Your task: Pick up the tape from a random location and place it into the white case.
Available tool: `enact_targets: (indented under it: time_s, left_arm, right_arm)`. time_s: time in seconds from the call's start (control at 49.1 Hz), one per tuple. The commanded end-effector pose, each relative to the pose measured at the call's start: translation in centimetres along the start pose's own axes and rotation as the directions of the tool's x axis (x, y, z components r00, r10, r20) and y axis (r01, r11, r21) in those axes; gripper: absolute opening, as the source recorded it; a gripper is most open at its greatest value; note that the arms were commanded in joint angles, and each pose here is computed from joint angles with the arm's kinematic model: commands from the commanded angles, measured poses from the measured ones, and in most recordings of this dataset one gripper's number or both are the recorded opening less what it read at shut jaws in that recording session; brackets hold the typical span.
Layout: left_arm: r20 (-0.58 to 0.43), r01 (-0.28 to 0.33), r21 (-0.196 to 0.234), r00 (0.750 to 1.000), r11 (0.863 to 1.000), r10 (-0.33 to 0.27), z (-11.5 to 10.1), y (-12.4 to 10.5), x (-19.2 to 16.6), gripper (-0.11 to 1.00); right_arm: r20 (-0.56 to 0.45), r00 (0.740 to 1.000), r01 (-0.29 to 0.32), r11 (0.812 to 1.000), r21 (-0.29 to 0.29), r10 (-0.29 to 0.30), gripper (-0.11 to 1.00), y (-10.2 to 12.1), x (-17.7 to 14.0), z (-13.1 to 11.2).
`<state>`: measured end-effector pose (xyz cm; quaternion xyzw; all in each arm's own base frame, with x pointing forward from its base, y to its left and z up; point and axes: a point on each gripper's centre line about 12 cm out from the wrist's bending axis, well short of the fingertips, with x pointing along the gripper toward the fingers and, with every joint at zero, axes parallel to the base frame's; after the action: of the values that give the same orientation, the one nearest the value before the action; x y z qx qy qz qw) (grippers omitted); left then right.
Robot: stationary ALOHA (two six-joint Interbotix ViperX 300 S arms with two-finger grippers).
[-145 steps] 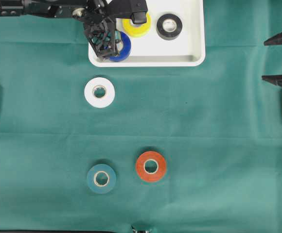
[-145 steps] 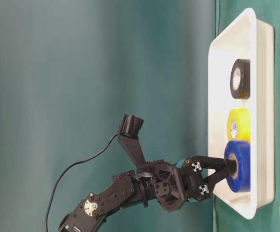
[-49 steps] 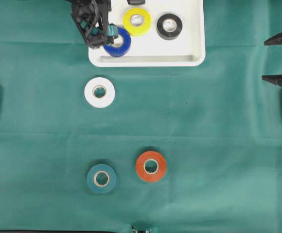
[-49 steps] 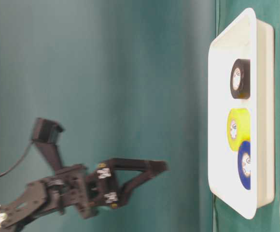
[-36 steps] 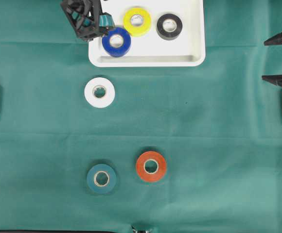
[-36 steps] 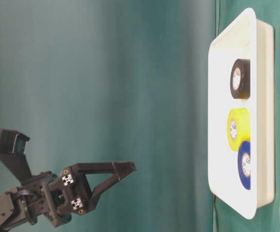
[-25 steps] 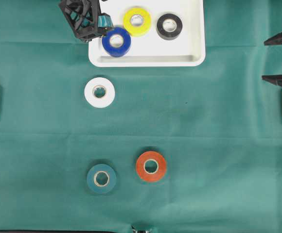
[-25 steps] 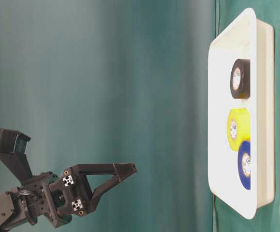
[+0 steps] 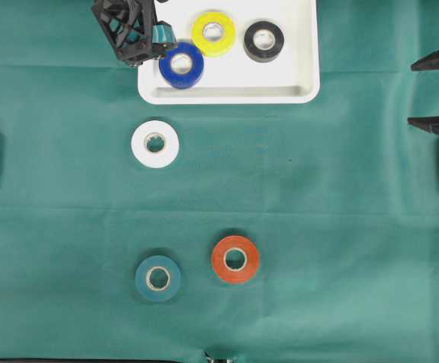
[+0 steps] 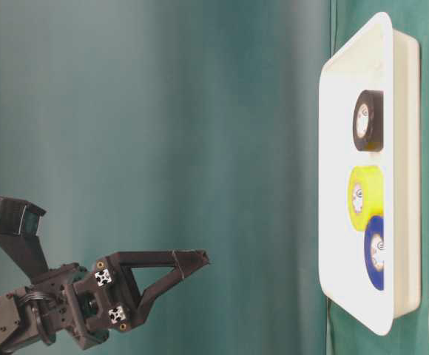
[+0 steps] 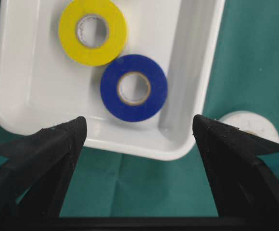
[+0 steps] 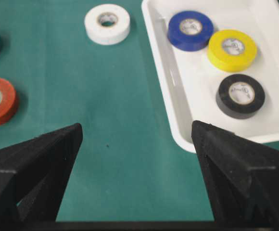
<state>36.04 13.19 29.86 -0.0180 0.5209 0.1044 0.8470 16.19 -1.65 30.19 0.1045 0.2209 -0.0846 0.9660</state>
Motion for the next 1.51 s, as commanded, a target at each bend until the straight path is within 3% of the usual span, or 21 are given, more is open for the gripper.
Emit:
enact_targets:
  time_s: [0.0,0.163,0.468,0.936,1.16,1.486]
  left_arm:
    - [0.04,0.006,0.021,0.999,1.0,-0.007,0.6,-1.0,-1.4,0.98]
    - [0.033,0.038,0.069,0.999,0.997,-0.04,0.4,-3.4,-1.7,0.98]
    - [0.063,0.095,0.107,0.993,0.99,-0.102,0.2,-8.0,-3.1,0.98]
    - [0.136,0.095,0.115,0.985,0.989,-0.11,0.2,-8.3,-4.8,0.98]
    - [0.281,0.083,0.114,0.953,0.99,-0.112,-1.3,-8.1,-7.3,0.98]
    - [0.449,0.074,0.106,0.886,0.992,-0.114,-4.6,-7.7,-10.0,0.98]
  right_arm:
    - [0.022,1.0,-0.002,1.0,0.001,0.002,0.9,0.2,-0.2,1.0]
    - [0.022,1.0,-0.002,1.0,0.001,0.002,0.9,0.2,-0.2,1.0]
    - [0.023,1.0,-0.003,1.0,0.0,0.003,0.9,0.2,-0.2,1.0]
    - [0.023,1.0,-0.003,1.0,0.003,0.003,0.9,0.2,-0.2,1.0]
    - [0.023,1.0,-0.003,1.0,0.001,0.003,0.9,0.2,-0.2,1.0]
    - [0.025,1.0,-0.003,1.0,0.0,0.003,0.9,0.2,-0.3,1.1]
